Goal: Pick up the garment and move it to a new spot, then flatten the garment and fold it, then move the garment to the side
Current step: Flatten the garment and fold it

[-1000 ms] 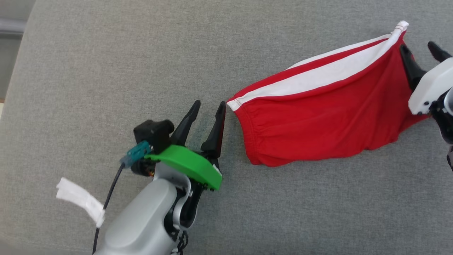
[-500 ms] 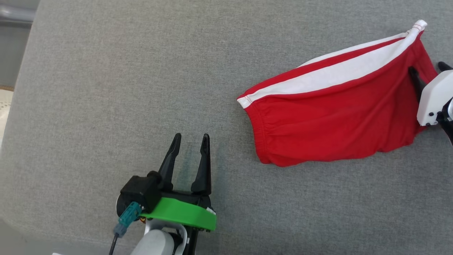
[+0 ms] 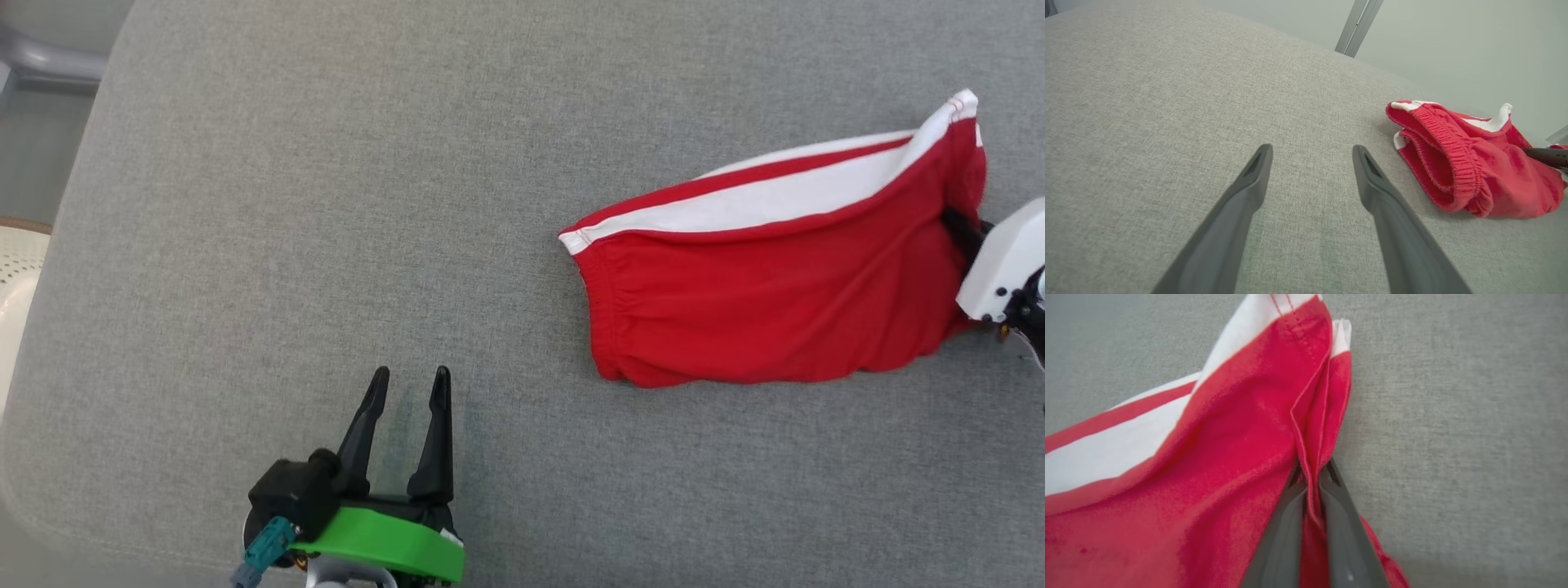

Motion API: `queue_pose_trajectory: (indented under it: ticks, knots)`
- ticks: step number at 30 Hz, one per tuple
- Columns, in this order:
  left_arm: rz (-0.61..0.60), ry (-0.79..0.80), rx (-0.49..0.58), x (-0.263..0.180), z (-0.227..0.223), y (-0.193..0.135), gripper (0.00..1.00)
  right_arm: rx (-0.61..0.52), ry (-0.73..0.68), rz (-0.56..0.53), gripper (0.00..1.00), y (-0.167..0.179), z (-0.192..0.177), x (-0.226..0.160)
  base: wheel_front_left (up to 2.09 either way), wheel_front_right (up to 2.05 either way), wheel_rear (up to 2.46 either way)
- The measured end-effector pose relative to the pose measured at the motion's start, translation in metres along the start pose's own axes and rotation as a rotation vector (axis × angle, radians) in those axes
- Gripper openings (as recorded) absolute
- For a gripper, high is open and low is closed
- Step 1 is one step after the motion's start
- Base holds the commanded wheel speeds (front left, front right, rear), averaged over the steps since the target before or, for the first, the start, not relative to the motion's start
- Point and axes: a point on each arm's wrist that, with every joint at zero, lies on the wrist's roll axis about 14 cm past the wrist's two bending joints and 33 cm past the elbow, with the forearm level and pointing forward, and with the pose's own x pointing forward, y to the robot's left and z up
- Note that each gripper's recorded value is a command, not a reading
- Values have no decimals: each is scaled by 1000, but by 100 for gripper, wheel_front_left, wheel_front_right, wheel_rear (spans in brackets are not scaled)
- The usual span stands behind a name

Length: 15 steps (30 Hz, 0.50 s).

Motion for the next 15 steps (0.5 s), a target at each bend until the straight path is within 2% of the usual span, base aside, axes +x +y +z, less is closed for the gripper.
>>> queue_pose_trajectory:
  ticks: [4,8,11,15]
  knots:
    - [-13,15,-17,-15,-6,-3,100,46,-30,-118,0,-52,8,-37,0,0,0]
    - [-23,5,-37,-28,-4,-7,100,27,-114,-231,0,-93,36,-79,0,0,0]
    - [-30,-4,-47,-36,-3,-9,100,-21,-158,-219,0,-84,51,-95,0,0,0]
    - [-42,-16,-58,-44,-1,-13,100,-87,-188,-94,0,-31,57,-98,0,0,0]
